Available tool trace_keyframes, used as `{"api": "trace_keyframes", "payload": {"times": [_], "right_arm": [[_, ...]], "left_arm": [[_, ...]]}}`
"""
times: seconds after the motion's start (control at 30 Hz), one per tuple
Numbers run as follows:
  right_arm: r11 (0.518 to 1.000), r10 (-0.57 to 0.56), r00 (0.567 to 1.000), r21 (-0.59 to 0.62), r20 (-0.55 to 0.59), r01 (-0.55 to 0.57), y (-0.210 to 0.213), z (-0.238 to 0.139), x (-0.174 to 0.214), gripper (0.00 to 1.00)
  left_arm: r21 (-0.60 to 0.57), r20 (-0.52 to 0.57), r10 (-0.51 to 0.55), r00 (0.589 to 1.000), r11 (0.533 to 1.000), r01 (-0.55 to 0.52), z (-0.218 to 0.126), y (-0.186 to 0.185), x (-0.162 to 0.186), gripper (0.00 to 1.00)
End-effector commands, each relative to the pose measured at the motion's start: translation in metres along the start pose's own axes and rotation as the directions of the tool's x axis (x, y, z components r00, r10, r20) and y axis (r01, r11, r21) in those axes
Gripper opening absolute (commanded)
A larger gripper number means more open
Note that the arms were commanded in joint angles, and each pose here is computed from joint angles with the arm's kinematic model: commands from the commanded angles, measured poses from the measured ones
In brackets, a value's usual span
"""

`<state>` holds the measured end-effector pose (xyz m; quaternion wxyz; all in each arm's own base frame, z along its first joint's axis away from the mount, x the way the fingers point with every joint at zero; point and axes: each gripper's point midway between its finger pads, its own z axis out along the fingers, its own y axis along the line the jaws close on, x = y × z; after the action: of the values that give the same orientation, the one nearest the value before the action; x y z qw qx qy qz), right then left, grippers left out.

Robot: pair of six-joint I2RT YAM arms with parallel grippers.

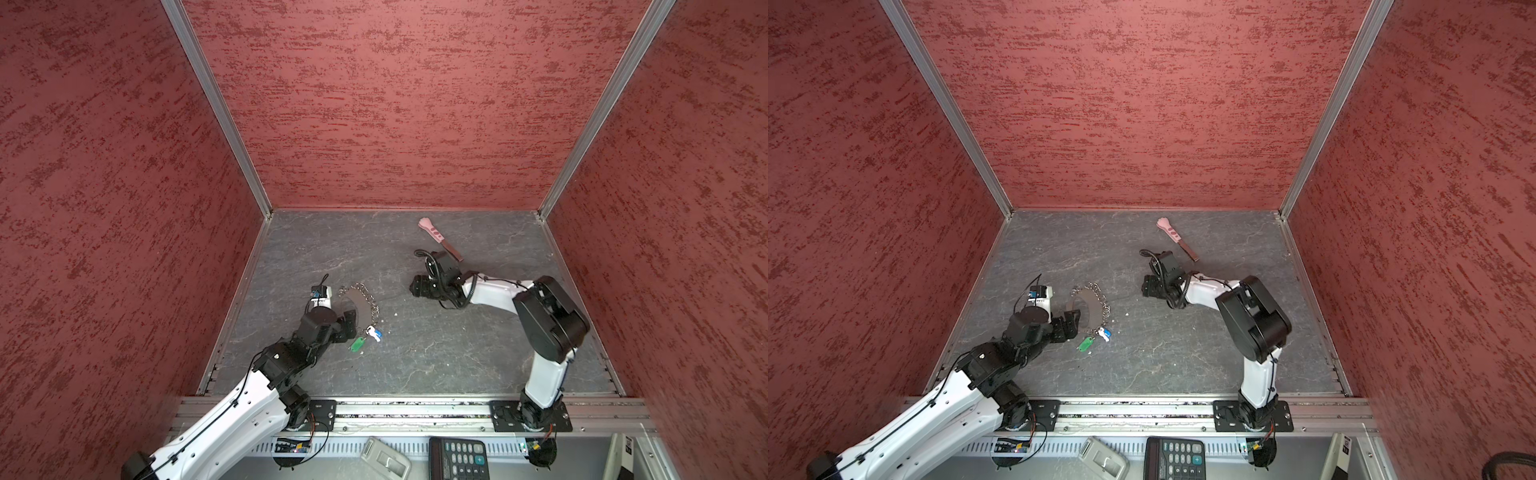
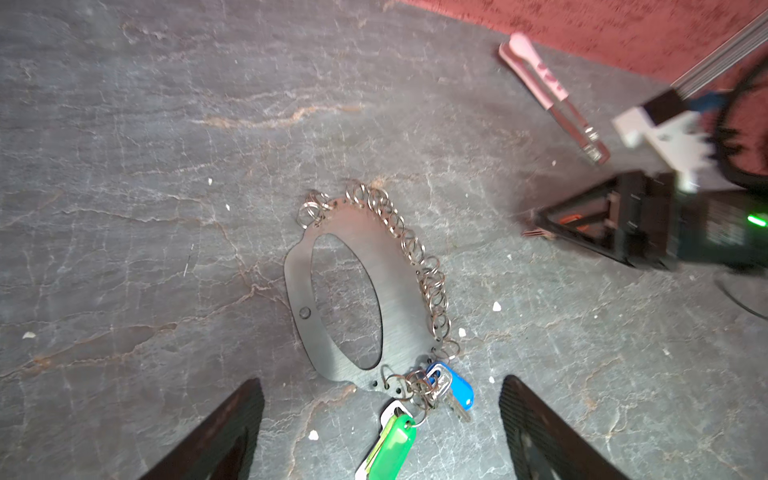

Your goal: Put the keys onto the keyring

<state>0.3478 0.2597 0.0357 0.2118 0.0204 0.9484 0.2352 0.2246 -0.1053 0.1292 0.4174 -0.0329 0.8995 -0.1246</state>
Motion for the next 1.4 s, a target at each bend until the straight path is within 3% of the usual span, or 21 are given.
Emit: {"api": "trace_keyframes", "payload": {"times": [0.0,0.2,0.3,0.53,0.7,1.03,1.37], "right_arm": [[0.997,0.059,0.998,0.058,-0.035,-0.057,-0.023,-0.011,0.038,0.74],[0.996,0.085,0.996,0.04,-0.015,-0.085,-0.031,-0.044,0.064,0.74],[0.998,0.059,0.996,0.023,0.06,-0.06,-0.023,-0.069,0.049,0.76],[0.996,-0.071,0.944,0.065,0.322,0.053,-0.015,-0.133,-0.001,0.83],[0.995,-0.097,0.904,0.064,0.417,0.077,-0.019,-0.148,-0.008,0.85],[0.995,-0.083,0.918,-0.025,0.388,0.101,-0.02,-0.136,0.015,0.86],[0.994,-0.089,0.922,-0.027,0.377,0.107,-0.023,-0.13,0.021,0.87]], "left_arm": [[0.012,-0.034,0.025,0.999,1.0,-0.025,0.008,-0.009,-0.001,0.88],[-0.065,-0.221,-0.013,0.975,0.998,-0.002,0.03,-0.018,0.017,0.86],[-0.151,-0.324,0.02,0.946,0.986,-0.073,0.032,-0.026,0.029,0.85],[-0.414,-0.521,0.065,0.851,0.853,-0.319,0.015,-0.03,0.056,0.81],[-0.421,-0.556,0.039,0.83,0.848,-0.322,0.021,-0.048,0.067,0.73],[-0.425,-0.611,0.014,0.792,0.838,-0.343,0.059,-0.068,0.076,0.72],[-0.427,-0.637,-0.07,0.768,0.861,-0.276,0.082,-0.057,0.095,0.6]]}}
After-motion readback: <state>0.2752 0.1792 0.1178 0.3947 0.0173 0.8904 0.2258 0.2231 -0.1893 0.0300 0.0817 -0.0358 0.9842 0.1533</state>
